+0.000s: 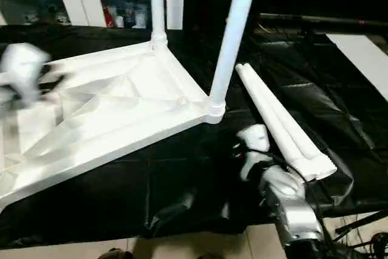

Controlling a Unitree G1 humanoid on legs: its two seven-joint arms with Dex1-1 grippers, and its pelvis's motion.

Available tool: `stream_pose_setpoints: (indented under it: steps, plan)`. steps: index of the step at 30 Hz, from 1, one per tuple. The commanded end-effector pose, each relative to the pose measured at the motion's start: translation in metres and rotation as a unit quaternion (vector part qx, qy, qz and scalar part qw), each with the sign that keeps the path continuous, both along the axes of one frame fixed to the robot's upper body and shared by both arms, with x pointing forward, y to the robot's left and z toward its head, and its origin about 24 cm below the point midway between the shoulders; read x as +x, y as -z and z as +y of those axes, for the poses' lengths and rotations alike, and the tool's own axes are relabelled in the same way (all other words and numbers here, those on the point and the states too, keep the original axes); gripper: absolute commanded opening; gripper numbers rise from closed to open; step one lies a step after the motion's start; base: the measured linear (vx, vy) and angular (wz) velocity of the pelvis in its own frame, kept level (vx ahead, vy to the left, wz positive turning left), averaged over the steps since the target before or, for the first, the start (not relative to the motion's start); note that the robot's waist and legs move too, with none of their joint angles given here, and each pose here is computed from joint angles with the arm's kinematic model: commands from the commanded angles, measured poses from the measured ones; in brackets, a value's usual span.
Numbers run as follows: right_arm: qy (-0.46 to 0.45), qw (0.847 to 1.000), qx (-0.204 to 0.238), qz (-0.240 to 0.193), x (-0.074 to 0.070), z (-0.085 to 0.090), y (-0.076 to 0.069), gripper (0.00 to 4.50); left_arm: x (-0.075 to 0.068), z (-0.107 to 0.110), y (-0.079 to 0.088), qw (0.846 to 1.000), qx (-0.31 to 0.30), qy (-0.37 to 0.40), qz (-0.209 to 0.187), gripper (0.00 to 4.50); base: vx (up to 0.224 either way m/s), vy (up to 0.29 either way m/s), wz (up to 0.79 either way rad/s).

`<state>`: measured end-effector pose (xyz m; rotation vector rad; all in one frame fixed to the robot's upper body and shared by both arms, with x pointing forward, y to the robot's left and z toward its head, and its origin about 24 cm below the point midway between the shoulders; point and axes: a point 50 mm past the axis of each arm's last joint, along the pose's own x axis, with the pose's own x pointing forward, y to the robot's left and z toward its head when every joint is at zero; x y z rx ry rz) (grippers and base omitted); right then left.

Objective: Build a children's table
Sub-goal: Rotate table base

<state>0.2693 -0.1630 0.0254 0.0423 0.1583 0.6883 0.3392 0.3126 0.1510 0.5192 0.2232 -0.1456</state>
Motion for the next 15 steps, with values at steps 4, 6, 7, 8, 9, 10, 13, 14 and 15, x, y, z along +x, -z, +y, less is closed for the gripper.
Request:
stream_pose_setpoints:
  steps: [4, 6, 7, 8, 9, 10, 13, 14, 15]
  plan:
    - [0.059, 0.997, -0.055, 0.022, 0.025, 0.007, 0.008, 3.6, -0.028, 0.058, -0.009, 0.986, 0.079, -0.149, 0.009, 1.74, 0.0, 0.0, 0.0]
    - [0.069, 0.995, -0.064, 0.027, 0.028, 0.008, 0.01, 3.6, -0.032, 0.066, -0.01, 0.981, 0.101, -0.164, 0.015, 1.74, 0.0, 0.0, 0.0]
    - [0.079, 0.994, -0.074, 0.034, 0.032, 0.01, 0.012, 3.6, -0.037, 0.075, -0.009, 0.976, 0.112, -0.185, 0.024, 1.74, 0.0, 0.0, 0.0]
    - [0.086, 0.992, -0.079, 0.044, 0.038, 0.017, 0.013, 3.6, -0.049, 0.089, -0.007, 0.965, 0.138, -0.216, 0.047, 1.74, 0.0, 0.0, 0.0]
    - [0.086, 0.992, -0.079, 0.044, 0.038, 0.017, 0.013, 3.6, -0.049, 0.089, -0.007, 0.965, 0.138, -0.216, 0.047, 1.74, 0.0, 0.0, 0.0]
    - [0.084, 0.992, -0.081, 0.05, 0.042, 0.023, 0.014, 3.6, -0.055, 0.096, -0.004, 0.96, 0.148, -0.227, 0.064, 1.74, 0.0, 0.0, 0.0]
    - [0.08, 0.991, -0.091, 0.056, 0.047, 0.032, 0.016, 3.6, -0.062, 0.101, 0.008, 0.959, 0.143, -0.223, 0.103, 1.74, 0.0, 0.0, 0.0]
    - [0.08, 0.991, -0.092, 0.059, 0.049, 0.034, 0.017, 3.6, -0.063, 0.1, 0.015, 0.96, 0.134, -0.213, 0.124, 1.74, 0.0, 0.0, 0.0]
    - [0.08, 0.991, -0.092, 0.061, 0.05, 0.035, 0.017, 3.6, -0.063, 0.099, 0.018, 0.96, 0.131, -0.209, 0.132, 1.74, 0.0, 0.0, 0.0]
